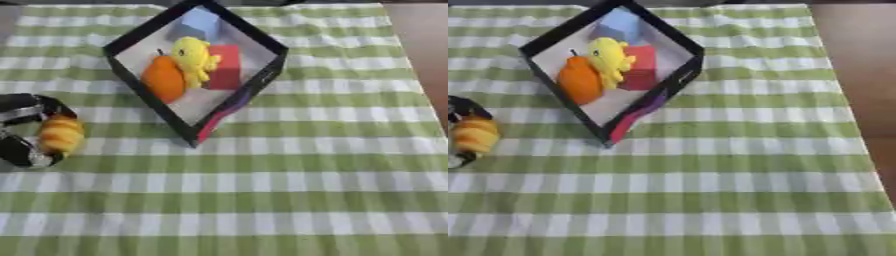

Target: Pick up objects on the table and place them in the box.

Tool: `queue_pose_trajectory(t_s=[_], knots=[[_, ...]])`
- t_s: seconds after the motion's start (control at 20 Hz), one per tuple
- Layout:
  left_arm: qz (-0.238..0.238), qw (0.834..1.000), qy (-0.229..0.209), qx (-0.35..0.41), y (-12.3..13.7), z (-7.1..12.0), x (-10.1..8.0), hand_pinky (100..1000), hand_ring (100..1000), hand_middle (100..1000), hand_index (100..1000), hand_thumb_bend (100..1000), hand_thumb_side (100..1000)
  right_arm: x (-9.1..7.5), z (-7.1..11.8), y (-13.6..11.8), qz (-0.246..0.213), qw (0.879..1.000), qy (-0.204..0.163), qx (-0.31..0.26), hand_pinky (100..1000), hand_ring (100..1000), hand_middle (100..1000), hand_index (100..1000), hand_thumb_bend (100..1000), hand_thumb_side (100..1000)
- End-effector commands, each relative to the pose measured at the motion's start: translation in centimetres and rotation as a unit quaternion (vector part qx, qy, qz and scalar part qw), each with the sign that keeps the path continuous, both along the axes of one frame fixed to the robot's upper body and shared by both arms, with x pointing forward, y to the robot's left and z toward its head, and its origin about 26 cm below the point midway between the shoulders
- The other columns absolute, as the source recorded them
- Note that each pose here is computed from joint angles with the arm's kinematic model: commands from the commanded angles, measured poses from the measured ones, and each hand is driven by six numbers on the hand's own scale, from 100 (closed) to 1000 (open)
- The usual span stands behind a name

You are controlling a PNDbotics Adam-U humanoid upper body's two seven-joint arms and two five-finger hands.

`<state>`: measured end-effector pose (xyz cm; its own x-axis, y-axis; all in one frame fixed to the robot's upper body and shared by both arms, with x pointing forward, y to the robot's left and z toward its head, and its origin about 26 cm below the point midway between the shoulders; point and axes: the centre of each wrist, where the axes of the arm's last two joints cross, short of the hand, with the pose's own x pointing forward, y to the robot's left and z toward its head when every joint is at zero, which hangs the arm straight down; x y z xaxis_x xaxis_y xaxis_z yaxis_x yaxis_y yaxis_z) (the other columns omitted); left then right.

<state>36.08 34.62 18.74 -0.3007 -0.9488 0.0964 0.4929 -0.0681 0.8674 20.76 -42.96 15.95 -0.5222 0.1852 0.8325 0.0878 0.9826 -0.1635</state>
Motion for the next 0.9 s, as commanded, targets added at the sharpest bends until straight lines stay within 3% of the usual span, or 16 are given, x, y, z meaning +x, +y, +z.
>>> queue_pose_trajectory(t_s=[0.05,0.2,0.5,0.7,0.9], knots=[[0.008,1.0,-0.008,0.008,0.4,0.6,0.1,777,791,789,882,174,100,0.0,0.8,0.1,0.005,1.0,-0.008,-0.015,789,718,707,840,100,539],[0.006,1.0,-0.019,0.003,0.2,0.9,0.1,742,751,738,863,105,100,-0.1,0.7,0.1,0.005,1.0,-0.006,-0.014,789,718,707,840,100,540],[-0.023,0.998,-0.063,-0.003,-0.9,2.6,-0.8,728,737,719,846,100,100,-0.2,0.7,0.0,0.005,1.0,-0.005,-0.015,789,718,707,839,100,538],[-0.048,0.993,-0.112,-0.005,-2.0,5.2,-1.9,723,731,711,838,100,100,-0.2,0.8,0.0,0.005,1.0,-0.005,-0.017,789,718,708,839,100,535],[-0.081,0.98,-0.184,-0.008,-3.9,9.0,-3.3,719,730,711,836,107,100,-0.3,0.9,-0.2,0.004,1.0,-0.005,-0.019,789,719,709,839,100,533]])
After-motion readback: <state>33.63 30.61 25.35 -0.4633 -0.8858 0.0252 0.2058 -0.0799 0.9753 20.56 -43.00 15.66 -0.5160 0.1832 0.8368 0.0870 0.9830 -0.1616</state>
